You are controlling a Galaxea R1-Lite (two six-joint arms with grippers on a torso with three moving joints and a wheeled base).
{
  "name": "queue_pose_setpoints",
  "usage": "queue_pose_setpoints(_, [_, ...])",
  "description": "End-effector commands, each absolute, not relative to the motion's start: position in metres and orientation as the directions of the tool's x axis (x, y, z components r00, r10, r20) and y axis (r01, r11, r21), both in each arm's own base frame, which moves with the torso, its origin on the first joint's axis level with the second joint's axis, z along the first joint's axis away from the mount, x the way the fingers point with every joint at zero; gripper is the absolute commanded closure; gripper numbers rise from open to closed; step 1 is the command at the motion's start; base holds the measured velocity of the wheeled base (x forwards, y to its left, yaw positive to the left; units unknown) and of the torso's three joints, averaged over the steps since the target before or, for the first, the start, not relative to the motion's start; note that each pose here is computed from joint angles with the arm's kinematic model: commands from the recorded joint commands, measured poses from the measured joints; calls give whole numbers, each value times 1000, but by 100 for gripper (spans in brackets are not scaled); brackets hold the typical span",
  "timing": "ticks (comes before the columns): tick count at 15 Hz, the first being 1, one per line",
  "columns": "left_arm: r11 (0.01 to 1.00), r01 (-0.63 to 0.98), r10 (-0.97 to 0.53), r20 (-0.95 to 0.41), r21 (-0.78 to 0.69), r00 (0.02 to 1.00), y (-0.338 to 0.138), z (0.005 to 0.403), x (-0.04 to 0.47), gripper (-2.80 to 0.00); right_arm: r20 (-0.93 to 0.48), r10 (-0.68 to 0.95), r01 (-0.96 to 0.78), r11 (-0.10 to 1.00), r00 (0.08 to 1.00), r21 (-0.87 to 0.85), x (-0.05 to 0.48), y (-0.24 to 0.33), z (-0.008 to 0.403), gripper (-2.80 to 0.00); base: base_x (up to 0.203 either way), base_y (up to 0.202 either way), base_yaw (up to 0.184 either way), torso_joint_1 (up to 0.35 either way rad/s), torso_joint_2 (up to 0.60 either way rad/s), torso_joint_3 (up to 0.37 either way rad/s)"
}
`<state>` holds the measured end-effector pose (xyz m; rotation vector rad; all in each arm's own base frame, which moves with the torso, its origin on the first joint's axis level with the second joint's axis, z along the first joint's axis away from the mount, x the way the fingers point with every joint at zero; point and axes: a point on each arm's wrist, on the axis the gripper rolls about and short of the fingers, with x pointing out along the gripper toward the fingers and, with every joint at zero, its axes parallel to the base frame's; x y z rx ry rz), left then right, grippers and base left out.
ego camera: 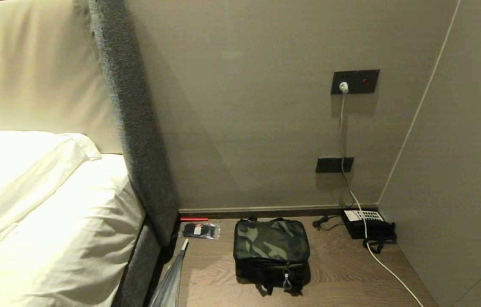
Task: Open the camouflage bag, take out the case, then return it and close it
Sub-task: Open the top of the storage box
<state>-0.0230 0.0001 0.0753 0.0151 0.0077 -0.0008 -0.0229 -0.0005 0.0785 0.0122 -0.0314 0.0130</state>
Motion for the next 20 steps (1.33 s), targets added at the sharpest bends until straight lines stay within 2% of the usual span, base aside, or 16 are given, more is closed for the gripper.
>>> queue_pose_setpoints(1, [1000,0,0,-9,12,1000,0,75,-23,0,23,14,-14,1000,1000,12,-22,0,75,0,0,0,0,2,7,-173])
queue_pose_setpoints(20, [1000,-1,1,-9,11,1000,0,75,-23,0,23,14,-14,1000,1000,12,-22,0,75,0,0,0,0,2,2,-196])
